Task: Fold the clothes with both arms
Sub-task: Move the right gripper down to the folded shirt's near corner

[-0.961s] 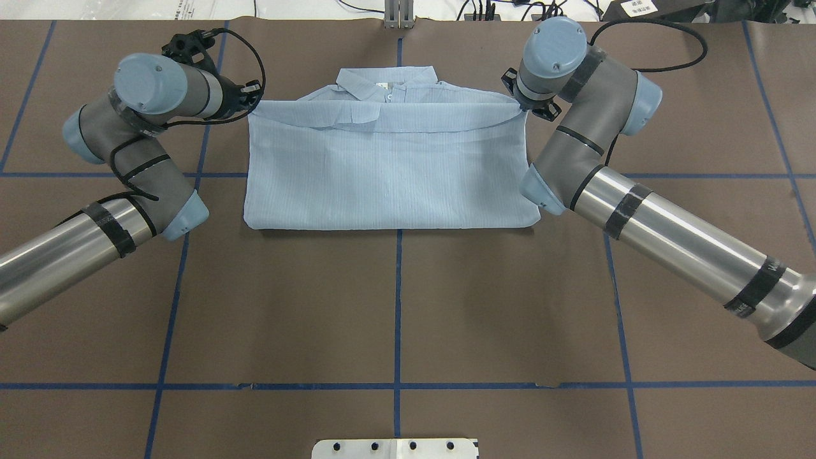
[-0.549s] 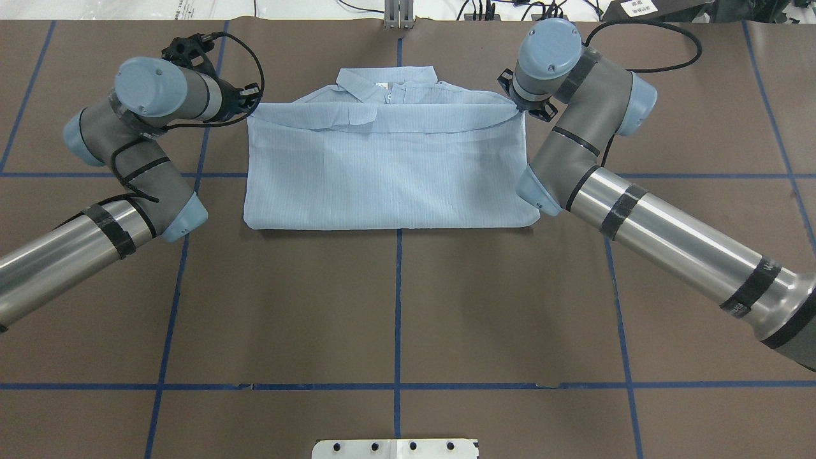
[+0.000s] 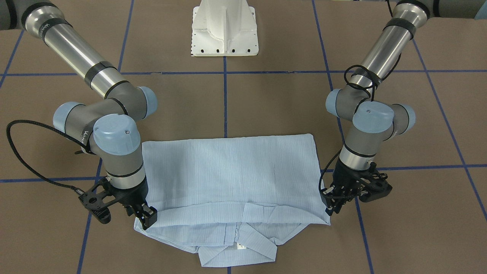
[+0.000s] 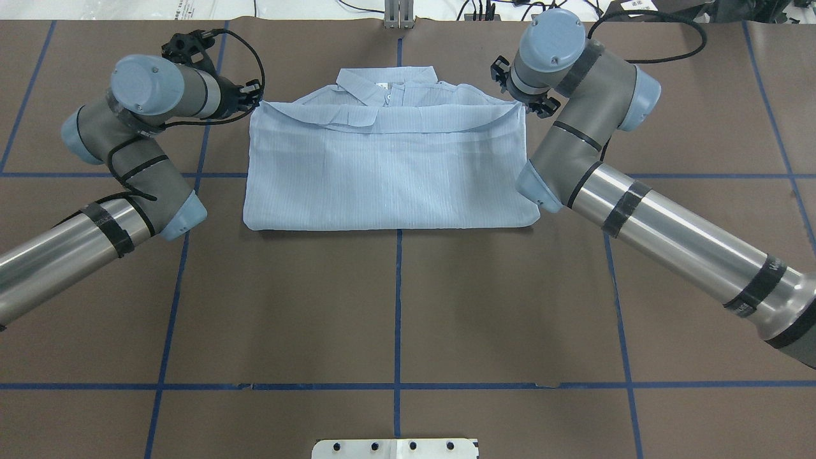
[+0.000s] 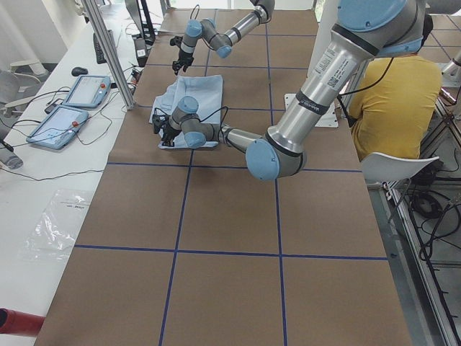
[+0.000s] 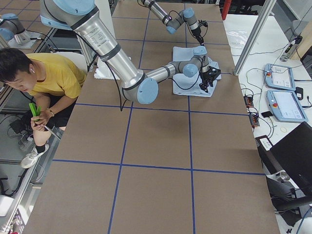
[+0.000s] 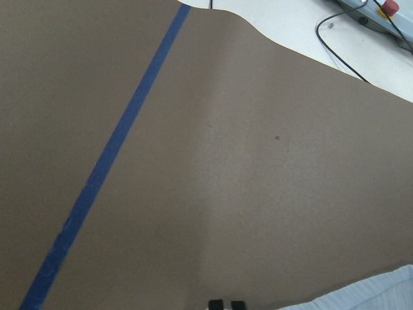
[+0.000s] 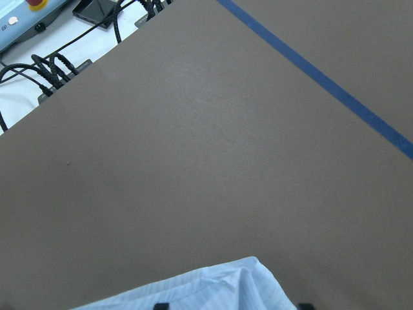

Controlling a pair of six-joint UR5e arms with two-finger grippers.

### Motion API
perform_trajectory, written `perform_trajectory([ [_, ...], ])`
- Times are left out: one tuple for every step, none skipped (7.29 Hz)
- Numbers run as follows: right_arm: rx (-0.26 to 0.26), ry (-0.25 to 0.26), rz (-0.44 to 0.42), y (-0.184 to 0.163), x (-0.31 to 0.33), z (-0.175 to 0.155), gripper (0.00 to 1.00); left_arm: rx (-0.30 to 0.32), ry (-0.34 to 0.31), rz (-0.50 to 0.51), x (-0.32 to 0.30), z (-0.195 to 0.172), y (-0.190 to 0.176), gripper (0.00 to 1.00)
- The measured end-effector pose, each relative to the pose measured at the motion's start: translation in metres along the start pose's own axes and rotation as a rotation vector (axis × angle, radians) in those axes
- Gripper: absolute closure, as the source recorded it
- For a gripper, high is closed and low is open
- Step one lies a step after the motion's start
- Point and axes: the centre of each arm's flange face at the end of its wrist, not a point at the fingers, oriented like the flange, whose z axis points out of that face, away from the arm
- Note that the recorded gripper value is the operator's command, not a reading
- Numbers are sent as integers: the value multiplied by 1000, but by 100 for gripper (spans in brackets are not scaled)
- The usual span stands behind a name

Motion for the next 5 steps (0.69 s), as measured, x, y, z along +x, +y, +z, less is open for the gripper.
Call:
perform_trajectory([
  [-22, -25, -4, 6, 24, -13, 0, 2, 15, 4, 3, -5, -2, 22],
  [-52, -41, -4, 23, 55, -24, 0, 5, 27, 5, 5, -11, -3, 22],
  [-83, -48, 14, 45, 84, -32, 0, 6, 33, 6, 6, -14, -3, 22],
  [-114, -46, 43, 71, 110, -38, 0, 7, 33, 6, 3, -15, -3, 22],
  [-139, -46, 64, 92, 135, -40, 0, 7, 29, 5, -1, -15, -3, 22],
])
